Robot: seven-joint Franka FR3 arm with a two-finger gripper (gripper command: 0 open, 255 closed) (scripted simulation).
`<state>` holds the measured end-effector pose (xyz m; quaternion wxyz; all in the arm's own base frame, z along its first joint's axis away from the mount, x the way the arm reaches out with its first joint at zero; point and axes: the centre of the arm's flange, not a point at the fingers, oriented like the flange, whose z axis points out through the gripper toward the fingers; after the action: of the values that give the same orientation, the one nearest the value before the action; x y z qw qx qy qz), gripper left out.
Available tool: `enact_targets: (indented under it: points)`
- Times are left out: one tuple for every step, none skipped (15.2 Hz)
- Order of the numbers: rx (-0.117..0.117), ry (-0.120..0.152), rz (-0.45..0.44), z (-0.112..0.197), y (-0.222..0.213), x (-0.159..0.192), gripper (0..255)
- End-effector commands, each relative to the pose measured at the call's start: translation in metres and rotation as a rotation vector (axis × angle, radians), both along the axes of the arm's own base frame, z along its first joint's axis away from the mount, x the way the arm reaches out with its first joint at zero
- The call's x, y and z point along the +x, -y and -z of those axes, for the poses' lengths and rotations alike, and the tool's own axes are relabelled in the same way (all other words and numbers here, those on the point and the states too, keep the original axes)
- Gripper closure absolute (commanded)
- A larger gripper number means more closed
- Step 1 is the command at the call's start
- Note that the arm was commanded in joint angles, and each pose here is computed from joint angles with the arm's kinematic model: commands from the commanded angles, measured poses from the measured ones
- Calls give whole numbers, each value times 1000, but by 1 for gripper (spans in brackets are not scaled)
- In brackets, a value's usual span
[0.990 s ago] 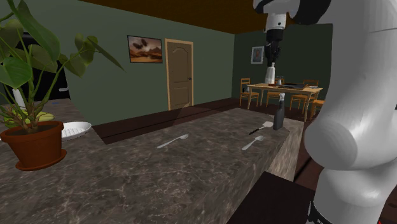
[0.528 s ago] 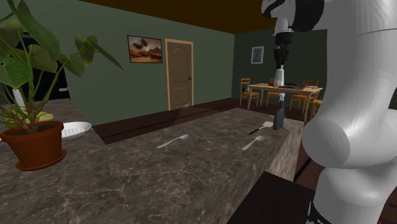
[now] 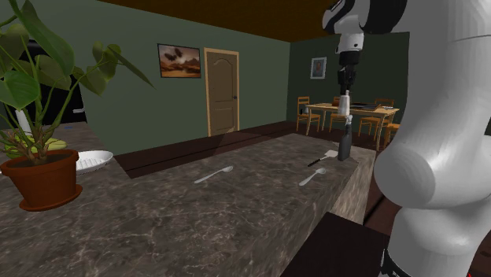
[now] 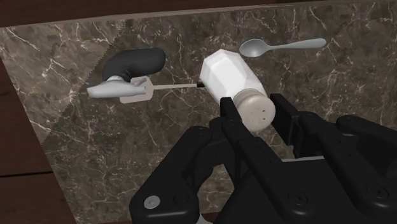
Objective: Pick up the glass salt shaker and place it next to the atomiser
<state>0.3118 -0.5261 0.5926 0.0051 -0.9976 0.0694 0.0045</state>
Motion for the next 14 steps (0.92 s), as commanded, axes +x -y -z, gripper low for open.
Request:
enact_targets:
  points:
    - [-1, 0, 0, 10, 0, -1, 255]
    - [-1, 0, 0, 16, 0, -1, 255]
    - [-1, 0, 0, 21, 0, -1, 255]
    - [-1, 0, 0, 26, 0, -1, 255]
    - [-1, 0, 0, 32, 0, -1, 255]
    - [-1, 0, 0, 37, 0, -1, 255]
    - [-1, 0, 0, 42, 0, -1, 255]
    - [-1, 0, 0, 47, 0, -1, 255]
    - [-1, 0, 0, 53, 0, -1, 255]
    - [-1, 0, 0, 58, 0, -1, 255]
    - [-1, 0, 0, 63, 0, -1, 255]
    - [-1, 0, 0, 68, 0, -1, 255]
    - [-1, 0, 0, 74, 0, -1, 255]
    - [-1, 0, 0, 79, 0, -1, 255]
